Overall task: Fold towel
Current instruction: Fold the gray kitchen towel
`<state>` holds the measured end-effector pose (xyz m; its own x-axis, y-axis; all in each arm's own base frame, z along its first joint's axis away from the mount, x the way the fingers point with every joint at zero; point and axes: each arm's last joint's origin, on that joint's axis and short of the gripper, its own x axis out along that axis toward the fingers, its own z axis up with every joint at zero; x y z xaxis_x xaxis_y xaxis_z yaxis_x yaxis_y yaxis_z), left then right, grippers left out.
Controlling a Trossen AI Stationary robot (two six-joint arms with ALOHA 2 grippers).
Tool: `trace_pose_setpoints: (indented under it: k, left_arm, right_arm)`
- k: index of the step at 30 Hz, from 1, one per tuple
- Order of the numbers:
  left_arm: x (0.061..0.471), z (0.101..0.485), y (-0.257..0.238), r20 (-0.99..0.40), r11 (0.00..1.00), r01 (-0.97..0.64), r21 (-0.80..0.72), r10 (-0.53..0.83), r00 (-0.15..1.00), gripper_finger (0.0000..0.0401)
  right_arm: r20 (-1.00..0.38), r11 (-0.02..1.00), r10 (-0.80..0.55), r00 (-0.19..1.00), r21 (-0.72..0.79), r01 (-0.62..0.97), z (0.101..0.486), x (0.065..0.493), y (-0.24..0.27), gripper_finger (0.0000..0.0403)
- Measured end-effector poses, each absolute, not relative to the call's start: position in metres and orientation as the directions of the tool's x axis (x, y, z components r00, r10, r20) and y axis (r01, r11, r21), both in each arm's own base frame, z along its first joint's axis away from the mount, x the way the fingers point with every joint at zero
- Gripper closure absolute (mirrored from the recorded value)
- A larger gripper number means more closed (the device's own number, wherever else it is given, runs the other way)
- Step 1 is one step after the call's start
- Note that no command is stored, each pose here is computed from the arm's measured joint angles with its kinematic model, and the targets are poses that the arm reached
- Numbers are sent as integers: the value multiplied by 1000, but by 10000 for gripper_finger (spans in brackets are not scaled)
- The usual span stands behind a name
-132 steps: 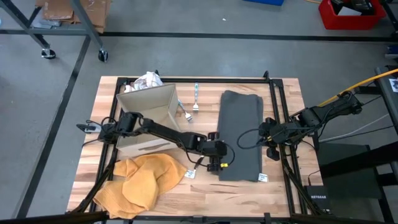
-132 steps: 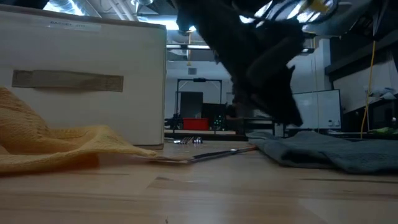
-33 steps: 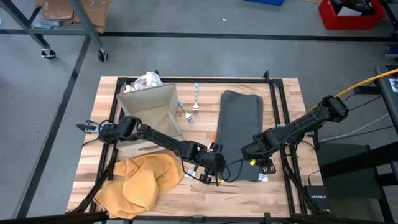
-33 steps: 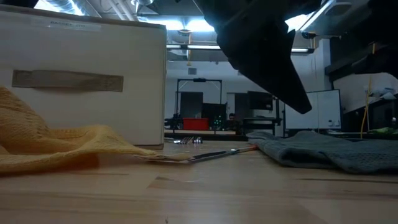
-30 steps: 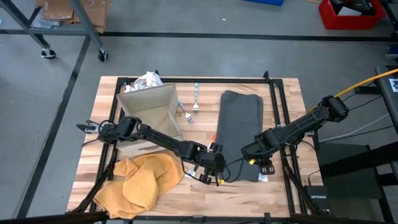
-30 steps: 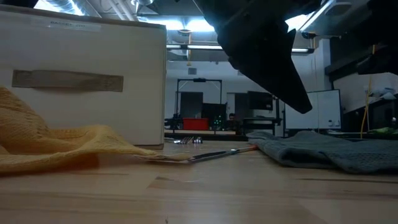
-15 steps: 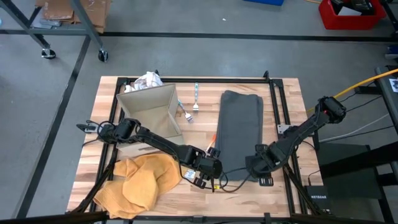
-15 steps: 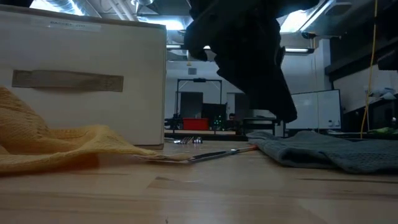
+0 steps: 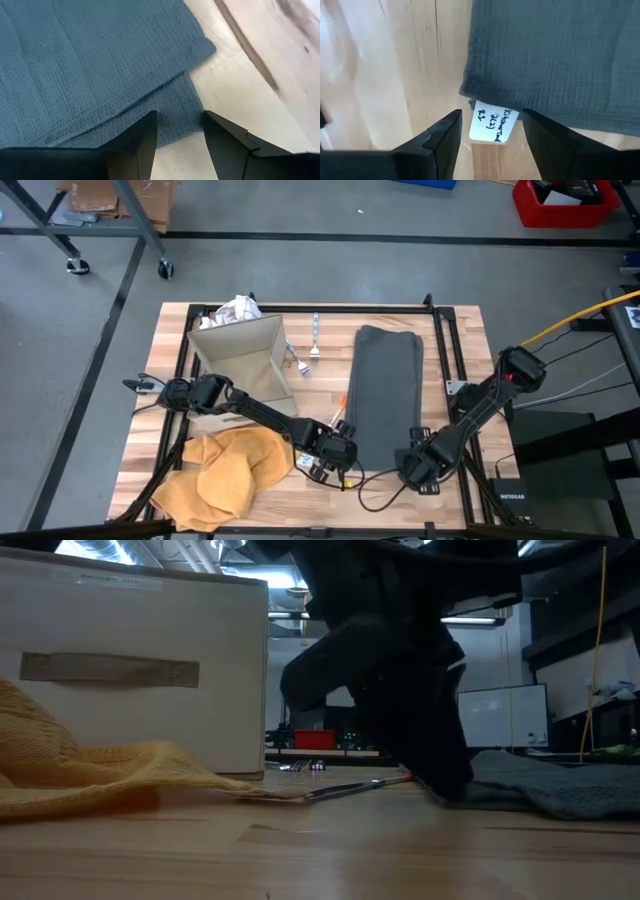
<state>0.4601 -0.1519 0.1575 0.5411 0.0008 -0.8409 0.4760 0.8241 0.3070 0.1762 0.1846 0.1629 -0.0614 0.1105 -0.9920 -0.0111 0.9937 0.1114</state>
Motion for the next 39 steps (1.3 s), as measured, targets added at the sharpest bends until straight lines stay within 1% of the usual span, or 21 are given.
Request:
trace_pose_setpoints:
  k: [7, 11, 15, 17, 19, 24, 26, 27, 28, 32, 36, 39]
  left_arm:
    - [464, 153, -149, -834, 833, 460, 306, 2, 551, 251]
    - [467, 148, -149, -829, 842, 448, 302, 0, 560, 251]
    - [468, 145, -149, -829, 842, 452, 295, -10, 559, 255]
    - [468, 144, -149, -829, 842, 453, 293, -12, 559, 271]
    - [468, 144, -150, -830, 842, 455, 291, -15, 558, 297]
    - [468, 143, -152, -829, 852, 442, 279, -19, 559, 383]
    - [467, 143, -154, -828, 867, 423, 265, -20, 560, 392]
    - [467, 143, -154, -828, 870, 417, 264, -17, 560, 391]
    - [467, 143, -155, -828, 871, 416, 263, -17, 561, 389]
    - [465, 146, -163, -828, 867, 425, 260, -26, 560, 397]
    - [464, 156, -174, -840, 850, 461, 254, -42, 541, 398]
    - [462, 168, -182, -852, 852, 465, 241, -43, 521, 399]
  right_arm:
    - [-997, 999, 38, -62, 40, -28, 139, 181, 193, 188]
    - [-996, 1000, 3, -85, 5, -25, 131, 183, 193, 188]
    - [-996, 1000, -3, -89, -1, -25, 129, 184, 193, 193]
    - [-996, 1000, -2, -86, 1, -25, 129, 184, 194, 209]
    - [-996, 1000, 2, -85, 4, -25, 129, 184, 194, 236]
    - [-996, 1000, 13, -85, 15, -22, 128, 184, 195, 330]
    - [-996, 1000, 20, -88, 22, -21, 128, 184, 195, 372]
    - [-995, 999, 25, -92, 27, -20, 128, 184, 195, 385]
    - [-995, 999, 29, -97, 31, -20, 128, 184, 195, 389]
    - [-993, 999, 48, -112, 51, -19, 135, 188, 200, 375]
    - [-990, 995, 95, -105, 98, -22, 147, 196, 210, 392]
    - [-987, 990, 133, -87, 135, -24, 158, 202, 217, 389]
